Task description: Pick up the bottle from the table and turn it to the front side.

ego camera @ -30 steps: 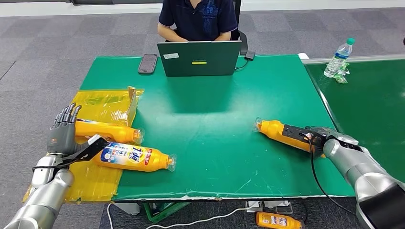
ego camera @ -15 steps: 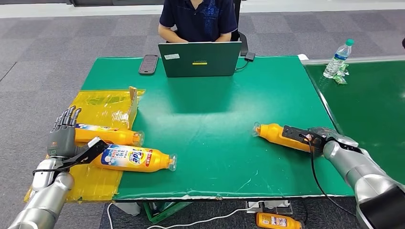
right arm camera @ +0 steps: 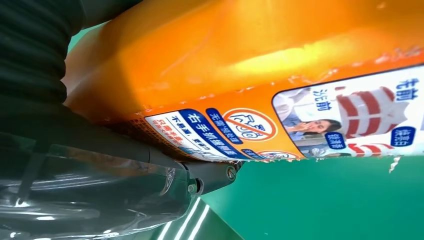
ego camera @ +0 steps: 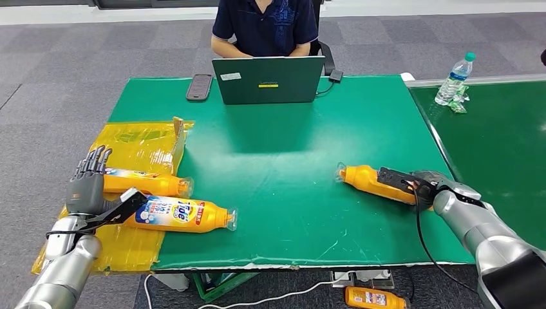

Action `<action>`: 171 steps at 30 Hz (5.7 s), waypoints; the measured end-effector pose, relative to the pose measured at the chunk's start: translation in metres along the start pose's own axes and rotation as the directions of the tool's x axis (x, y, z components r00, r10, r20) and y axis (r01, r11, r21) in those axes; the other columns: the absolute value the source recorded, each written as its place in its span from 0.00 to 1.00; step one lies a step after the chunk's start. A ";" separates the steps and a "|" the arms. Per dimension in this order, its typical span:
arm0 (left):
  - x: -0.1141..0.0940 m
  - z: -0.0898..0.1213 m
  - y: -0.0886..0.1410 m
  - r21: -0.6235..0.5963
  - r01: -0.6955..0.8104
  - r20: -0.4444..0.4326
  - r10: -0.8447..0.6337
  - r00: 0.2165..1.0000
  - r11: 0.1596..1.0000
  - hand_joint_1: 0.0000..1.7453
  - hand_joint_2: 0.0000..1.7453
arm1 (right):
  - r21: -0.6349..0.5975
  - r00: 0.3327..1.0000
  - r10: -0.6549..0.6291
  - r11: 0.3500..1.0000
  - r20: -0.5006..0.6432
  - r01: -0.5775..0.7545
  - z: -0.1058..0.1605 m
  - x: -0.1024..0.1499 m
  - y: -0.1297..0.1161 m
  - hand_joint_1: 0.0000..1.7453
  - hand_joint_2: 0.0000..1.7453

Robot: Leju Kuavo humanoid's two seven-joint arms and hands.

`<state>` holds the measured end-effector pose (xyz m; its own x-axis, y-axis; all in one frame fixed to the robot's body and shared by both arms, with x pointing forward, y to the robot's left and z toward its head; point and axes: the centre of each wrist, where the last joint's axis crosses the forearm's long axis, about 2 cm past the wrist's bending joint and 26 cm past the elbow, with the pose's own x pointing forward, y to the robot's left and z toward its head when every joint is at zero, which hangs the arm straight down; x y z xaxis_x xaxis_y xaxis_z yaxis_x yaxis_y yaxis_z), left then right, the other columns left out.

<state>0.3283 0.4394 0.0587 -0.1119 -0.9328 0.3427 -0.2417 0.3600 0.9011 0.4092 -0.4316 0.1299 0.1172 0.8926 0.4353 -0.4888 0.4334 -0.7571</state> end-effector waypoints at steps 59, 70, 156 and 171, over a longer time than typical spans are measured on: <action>0.217 -0.080 -0.032 -0.096 -0.880 0.262 0.865 0.428 0.465 0.00 1.00 | 0.183 0.450 -0.511 0.785 0.733 0.592 -0.029 0.270 0.084 1.00 1.00; 0.259 -0.076 -0.040 -0.307 -0.932 0.217 0.968 0.127 0.191 0.00 1.00 | 0.213 0.450 -0.569 0.751 0.688 0.625 -0.030 0.254 0.108 1.00 1.00; 0.326 -0.065 -0.071 -0.354 -0.876 -0.163 0.944 -0.287 -0.327 0.00 1.00 | 0.252 0.464 -0.671 0.688 0.579 0.681 -0.024 0.267 0.146 1.00 1.00; 0.335 -0.070 -0.068 -0.348 -0.871 -0.162 0.937 -0.308 -0.346 0.00 1.00 | 0.243 0.449 -0.691 0.660 0.566 0.710 -0.025 0.266 0.147 1.00 1.00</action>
<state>0.3750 0.1015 0.1306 -0.0356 0.6217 0.7825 0.5164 0.6818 -0.5182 0.3896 -0.1273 0.1221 -0.0988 0.0309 0.9946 -0.4498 0.8902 -0.0724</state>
